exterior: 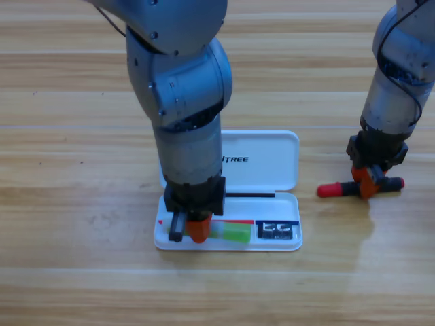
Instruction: Clean up eraser and pencils
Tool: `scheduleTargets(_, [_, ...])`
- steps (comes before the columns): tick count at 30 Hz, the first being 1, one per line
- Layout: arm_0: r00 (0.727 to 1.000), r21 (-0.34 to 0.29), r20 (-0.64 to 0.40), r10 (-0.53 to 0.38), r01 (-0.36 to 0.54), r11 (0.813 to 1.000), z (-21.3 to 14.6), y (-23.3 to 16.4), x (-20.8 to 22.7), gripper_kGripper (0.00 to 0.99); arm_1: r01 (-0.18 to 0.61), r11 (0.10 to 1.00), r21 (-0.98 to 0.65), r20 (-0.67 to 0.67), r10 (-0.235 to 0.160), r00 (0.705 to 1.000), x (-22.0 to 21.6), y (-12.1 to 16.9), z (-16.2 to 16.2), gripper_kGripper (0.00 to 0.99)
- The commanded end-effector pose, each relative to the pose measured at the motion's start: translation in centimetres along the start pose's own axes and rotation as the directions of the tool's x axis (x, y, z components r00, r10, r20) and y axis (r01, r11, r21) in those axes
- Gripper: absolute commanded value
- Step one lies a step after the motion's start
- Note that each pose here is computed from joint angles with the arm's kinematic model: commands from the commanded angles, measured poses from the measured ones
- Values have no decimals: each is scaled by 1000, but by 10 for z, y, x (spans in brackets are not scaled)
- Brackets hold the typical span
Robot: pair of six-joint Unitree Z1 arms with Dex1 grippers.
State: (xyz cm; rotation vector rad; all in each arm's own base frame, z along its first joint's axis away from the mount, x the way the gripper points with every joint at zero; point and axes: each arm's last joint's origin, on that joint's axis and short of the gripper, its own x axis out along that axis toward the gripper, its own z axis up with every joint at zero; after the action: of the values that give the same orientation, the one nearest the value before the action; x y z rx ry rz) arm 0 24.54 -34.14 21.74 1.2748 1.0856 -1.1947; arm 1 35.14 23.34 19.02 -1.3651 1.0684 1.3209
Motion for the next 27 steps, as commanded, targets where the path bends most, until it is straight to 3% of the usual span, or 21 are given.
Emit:
scheduleTargets(1, [999, -42, -32, -39, 38, 998, -3, 13, 22, 0, -85, 995, 44, -54, 87, 995, 34, -4, -12, 0])
scheduleTargets(12, [999, -71, -35, -40, 38, 997, -12, 25, 16, 0, -29, 989, 144, -34, 34, 999, -21, 7, -11, 0])
scheduleTargets(27, [997, -77, -41, -59, 55, 995, -15, 23, 9, 0, -21, 988, 152, -34, 27, 999, -29, 17, -5, 0])
